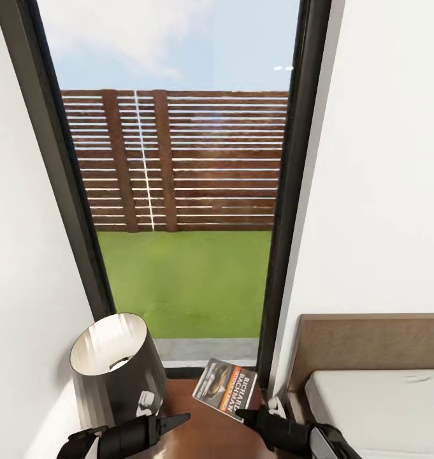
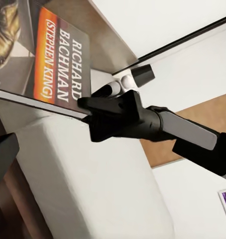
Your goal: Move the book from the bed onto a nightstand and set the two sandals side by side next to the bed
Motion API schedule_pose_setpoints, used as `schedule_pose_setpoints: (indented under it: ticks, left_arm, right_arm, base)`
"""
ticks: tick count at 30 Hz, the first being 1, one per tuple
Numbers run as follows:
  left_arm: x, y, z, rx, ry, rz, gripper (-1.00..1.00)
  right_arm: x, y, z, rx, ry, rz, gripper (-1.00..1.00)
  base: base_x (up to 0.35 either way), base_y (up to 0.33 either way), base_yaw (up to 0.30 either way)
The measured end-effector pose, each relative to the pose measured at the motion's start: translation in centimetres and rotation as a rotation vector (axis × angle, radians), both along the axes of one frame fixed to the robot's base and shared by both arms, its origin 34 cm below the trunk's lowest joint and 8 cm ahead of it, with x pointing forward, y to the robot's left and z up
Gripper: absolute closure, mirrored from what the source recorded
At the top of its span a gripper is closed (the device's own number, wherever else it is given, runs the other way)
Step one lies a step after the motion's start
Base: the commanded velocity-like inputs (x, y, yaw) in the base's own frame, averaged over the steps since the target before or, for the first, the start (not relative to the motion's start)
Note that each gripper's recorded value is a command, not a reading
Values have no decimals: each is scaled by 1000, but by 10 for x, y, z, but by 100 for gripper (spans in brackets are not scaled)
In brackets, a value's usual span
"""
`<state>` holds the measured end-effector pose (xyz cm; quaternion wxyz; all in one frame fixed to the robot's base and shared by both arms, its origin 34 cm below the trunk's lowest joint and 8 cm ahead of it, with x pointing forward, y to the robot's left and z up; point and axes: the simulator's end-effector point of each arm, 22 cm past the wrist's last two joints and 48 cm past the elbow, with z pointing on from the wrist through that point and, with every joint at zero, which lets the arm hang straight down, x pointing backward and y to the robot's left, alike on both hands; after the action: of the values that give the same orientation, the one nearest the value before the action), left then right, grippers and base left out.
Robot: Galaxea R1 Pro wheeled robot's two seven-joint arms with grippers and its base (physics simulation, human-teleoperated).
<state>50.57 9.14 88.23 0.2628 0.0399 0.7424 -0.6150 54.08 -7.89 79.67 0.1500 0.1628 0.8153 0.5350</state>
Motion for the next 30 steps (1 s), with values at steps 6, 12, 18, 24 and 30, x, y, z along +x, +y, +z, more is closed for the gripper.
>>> schedule_pose_setpoints:
  ticks: [6,12,18,24,30]
  left_arm:
    - [0,0,-1,3,0,2,-100]
    - [1,0,-1,6,0,3,-100]
    - [1,0,-2,8,1,4,-100]
    - [5,2,-11,48,14,25,-100]
    - [7,3,-16,66,20,35,-100]
  right_arm:
    - [-9,9,10,111,128,-5,100]
    - [-15,10,11,142,174,4,100]
    - [-19,11,10,142,192,14,100]
    - [-32,0,-23,-8,266,29,100]
    - [-32,-5,-31,-47,285,21,100]
  base:
    - [0,0,0]
    - [0,0,0]
    - [0,0,0]
    - [0,0,0]
    - [0,0,0]
